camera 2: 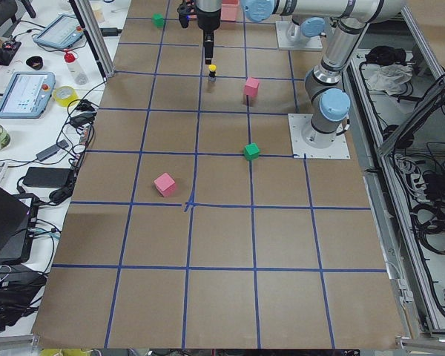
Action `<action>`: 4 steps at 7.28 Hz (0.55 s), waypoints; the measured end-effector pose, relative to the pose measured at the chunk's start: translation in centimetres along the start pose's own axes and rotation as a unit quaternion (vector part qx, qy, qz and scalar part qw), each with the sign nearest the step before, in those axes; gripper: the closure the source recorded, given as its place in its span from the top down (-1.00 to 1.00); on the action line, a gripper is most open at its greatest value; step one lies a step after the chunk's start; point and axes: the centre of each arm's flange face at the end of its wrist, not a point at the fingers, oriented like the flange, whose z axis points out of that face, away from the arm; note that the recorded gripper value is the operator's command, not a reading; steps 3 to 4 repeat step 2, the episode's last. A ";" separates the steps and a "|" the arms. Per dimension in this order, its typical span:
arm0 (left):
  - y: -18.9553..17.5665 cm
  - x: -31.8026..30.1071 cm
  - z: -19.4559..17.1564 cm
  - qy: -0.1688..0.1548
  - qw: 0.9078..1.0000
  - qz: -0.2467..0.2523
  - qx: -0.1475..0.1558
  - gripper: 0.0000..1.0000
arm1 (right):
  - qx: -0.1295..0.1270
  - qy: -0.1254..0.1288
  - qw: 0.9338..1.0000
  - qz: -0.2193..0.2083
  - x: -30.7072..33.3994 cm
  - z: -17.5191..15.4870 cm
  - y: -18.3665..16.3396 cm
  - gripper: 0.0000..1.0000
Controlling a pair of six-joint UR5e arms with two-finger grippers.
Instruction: Align button upright
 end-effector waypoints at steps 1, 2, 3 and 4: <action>0.6 1.0 0.7 -0.001 1.000 -0.008 -0.005 1.00 | 0.000 0.000 1.000 0.000 0.0 0.1 -0.1 1.00; 1.0 2.0 0.9 -0.003 1.000 -0.008 -0.007 1.00 | 0.000 0.001 1.000 0.001 0.0 0.1 -0.1 1.00; 1.0 2.0 0.9 -0.003 1.000 -0.008 -0.007 1.00 | 0.000 0.001 1.000 0.001 0.0 0.1 -0.1 1.00; 1.0 2.0 0.9 -0.003 1.000 -0.008 -0.007 1.00 | 0.000 0.001 1.000 0.001 0.0 0.1 -0.1 1.00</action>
